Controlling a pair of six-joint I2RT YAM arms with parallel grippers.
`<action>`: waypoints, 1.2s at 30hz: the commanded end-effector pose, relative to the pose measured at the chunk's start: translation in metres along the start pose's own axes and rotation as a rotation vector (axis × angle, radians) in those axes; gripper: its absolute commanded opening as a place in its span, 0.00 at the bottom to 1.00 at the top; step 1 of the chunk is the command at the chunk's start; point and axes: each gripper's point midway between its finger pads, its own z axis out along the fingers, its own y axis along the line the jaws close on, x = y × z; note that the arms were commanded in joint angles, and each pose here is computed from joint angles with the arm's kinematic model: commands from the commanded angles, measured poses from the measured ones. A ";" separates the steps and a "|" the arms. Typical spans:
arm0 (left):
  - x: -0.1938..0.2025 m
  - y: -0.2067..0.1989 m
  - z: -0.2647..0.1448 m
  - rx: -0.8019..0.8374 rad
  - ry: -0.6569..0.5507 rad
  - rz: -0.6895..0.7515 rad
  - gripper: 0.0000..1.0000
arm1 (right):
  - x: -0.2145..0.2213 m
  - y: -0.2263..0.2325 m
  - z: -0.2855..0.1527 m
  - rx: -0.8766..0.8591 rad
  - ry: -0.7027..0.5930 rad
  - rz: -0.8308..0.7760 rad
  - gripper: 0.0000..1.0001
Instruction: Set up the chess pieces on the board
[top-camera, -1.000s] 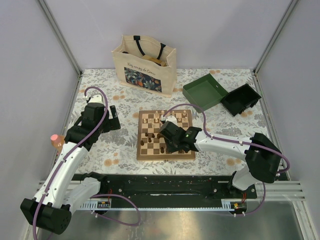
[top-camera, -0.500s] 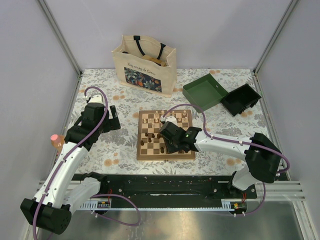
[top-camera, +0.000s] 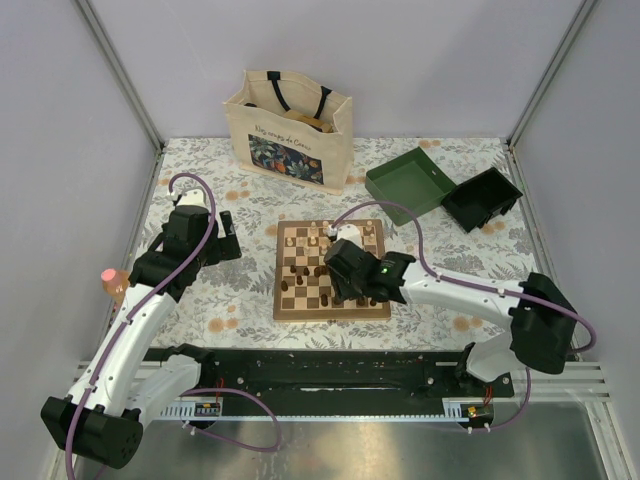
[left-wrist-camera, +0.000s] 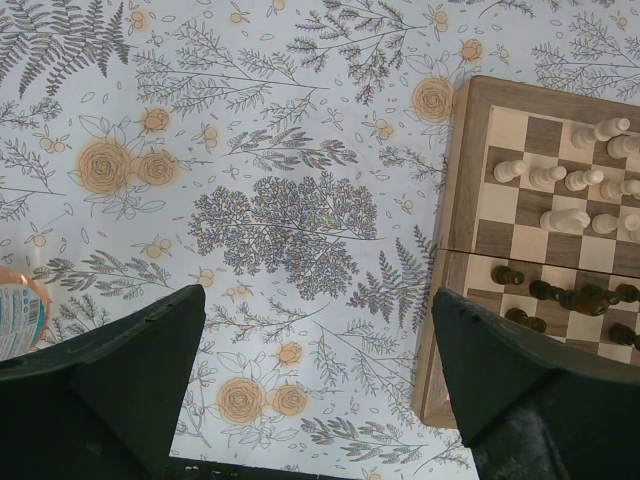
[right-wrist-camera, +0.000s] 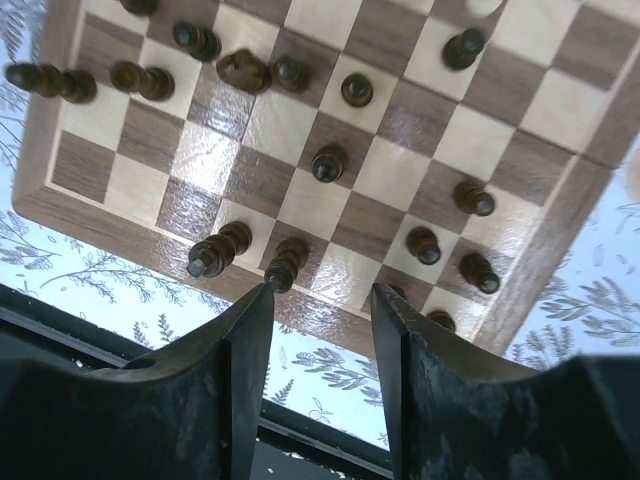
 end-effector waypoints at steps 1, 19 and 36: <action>-0.006 -0.003 -0.003 0.024 -0.026 -0.006 0.99 | -0.047 -0.008 -0.032 0.044 -0.173 0.005 0.55; -0.007 -0.003 -0.006 0.033 -0.039 -0.012 0.99 | -0.078 0.004 -0.006 0.040 -0.127 0.009 0.55; -0.006 -0.003 -0.003 0.026 -0.027 -0.006 0.99 | -0.054 0.002 0.017 -0.132 0.023 0.081 0.54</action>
